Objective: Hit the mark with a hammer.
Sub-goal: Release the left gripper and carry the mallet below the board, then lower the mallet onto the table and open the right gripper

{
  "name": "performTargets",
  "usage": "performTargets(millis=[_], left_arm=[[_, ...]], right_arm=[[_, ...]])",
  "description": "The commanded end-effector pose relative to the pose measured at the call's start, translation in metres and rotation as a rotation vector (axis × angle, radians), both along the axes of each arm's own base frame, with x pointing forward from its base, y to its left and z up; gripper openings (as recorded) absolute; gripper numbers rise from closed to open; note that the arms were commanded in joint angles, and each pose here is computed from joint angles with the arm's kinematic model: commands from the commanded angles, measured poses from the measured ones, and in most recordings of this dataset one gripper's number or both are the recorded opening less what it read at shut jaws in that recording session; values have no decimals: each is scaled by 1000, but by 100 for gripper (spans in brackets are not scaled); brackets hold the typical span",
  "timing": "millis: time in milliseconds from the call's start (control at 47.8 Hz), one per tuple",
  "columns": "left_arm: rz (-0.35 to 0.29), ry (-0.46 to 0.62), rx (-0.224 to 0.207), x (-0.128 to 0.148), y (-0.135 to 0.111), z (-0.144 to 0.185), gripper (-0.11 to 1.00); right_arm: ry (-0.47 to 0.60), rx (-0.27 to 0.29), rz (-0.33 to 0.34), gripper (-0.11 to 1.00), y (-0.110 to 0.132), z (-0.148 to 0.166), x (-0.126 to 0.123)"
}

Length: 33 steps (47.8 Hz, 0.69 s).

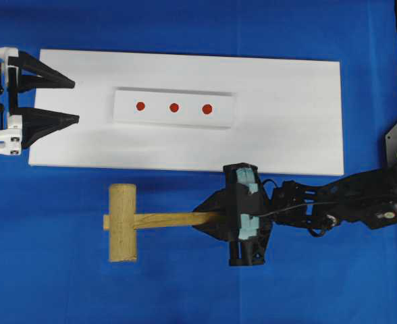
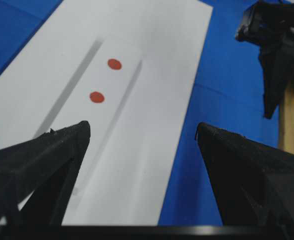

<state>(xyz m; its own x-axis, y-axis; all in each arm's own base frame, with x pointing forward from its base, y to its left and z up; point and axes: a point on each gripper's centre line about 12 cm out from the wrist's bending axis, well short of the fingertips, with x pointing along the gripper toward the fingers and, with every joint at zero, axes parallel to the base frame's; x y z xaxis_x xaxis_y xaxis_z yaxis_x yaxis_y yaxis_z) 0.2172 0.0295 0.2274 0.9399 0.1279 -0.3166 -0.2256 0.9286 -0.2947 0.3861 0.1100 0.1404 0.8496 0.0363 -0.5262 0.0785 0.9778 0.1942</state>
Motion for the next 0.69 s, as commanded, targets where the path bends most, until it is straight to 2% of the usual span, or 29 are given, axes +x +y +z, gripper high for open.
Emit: performTargets(millis=[0,314,669], left_arm=[[3,-15,2,2,1,4,84],[4,-15,4,2,1,4,84],[15,-15,5,1,4,4,84]], right_arm=[[-31,11,-11,7,3,7,10],[55,5,-23,7,6,-33,18],[95,8,-9,7,10,-45,16]])
